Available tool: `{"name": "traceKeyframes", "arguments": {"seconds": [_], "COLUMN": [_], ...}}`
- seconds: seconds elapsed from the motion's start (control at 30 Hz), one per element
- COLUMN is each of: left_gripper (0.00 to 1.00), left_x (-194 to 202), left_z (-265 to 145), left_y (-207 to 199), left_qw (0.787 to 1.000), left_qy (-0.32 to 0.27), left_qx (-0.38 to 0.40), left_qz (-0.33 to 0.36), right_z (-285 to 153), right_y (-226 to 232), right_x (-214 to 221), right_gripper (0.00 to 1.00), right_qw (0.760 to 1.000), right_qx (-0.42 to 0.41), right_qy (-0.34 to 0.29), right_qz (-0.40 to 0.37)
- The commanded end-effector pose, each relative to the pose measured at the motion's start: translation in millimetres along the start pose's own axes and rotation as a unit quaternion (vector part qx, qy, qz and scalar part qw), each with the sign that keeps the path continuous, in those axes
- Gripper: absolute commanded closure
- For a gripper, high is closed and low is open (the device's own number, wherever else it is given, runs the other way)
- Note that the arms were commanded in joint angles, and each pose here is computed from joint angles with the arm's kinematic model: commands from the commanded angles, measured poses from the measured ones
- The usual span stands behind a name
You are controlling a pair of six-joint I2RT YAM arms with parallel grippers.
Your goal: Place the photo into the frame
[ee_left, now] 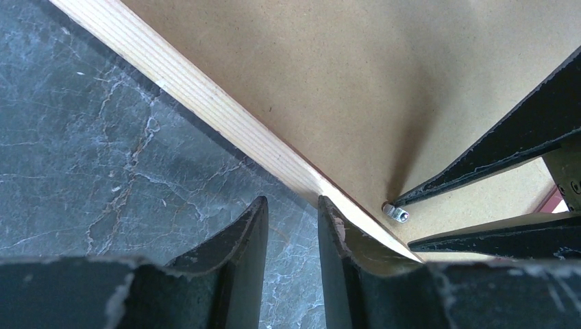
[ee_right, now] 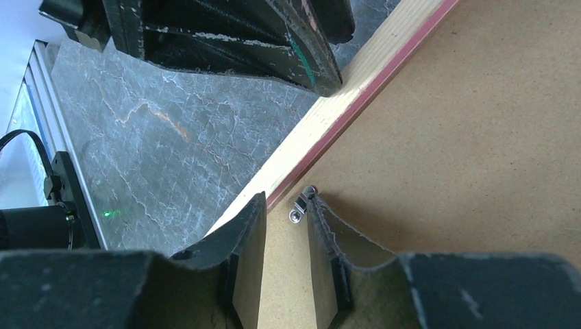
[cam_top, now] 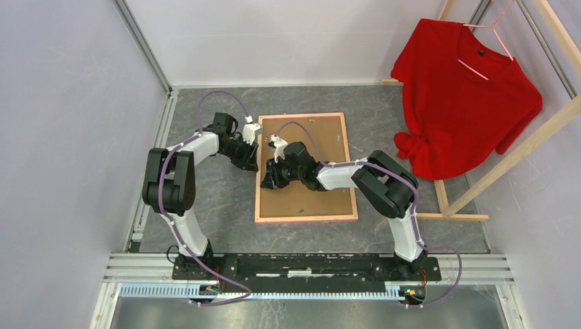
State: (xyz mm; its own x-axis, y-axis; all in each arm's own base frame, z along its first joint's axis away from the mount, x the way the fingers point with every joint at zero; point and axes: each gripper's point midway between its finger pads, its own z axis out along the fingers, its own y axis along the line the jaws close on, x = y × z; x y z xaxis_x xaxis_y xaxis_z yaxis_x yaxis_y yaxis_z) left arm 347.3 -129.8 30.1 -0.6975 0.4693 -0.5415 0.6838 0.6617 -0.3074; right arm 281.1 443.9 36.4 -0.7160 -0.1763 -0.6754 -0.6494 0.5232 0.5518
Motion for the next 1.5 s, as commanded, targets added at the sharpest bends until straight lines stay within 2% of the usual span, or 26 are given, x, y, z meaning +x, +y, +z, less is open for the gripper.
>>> {"name": "traceKeyframes", "arguments": {"seconds": [0.0, 0.5, 1.1, 1.47], "left_gripper": [0.61, 0.62, 0.63, 0.64], "left_x": [-0.1, -0.1, -1.1, -1.1], "left_z": [4.4, 2.7, 3.8, 4.3], "left_y": [11.8, 12.9, 13.9, 12.2], "left_qw": [1.000, 1.000, 1.000, 1.000], "left_qy": [0.008, 0.008, 0.008, 0.007], "left_qx": [-0.021, -0.026, -0.025, -0.020], "left_qz": [0.007, 0.010, 0.012, 0.012], "right_z": [5.9, -13.3, 3.1, 10.3], "right_y": [19.2, 5.0, 16.2, 11.1], "right_x": [0.1, 13.0, 16.6, 14.2], "right_gripper": [0.67, 0.60, 0.64, 0.65], "right_qw": [0.999, 1.000, 0.999, 0.998], "right_qx": [-0.042, 0.005, -0.031, -0.019], "right_qy": [0.004, 0.009, 0.020, 0.014], "right_qz": [0.006, 0.016, 0.039, 0.057]}}
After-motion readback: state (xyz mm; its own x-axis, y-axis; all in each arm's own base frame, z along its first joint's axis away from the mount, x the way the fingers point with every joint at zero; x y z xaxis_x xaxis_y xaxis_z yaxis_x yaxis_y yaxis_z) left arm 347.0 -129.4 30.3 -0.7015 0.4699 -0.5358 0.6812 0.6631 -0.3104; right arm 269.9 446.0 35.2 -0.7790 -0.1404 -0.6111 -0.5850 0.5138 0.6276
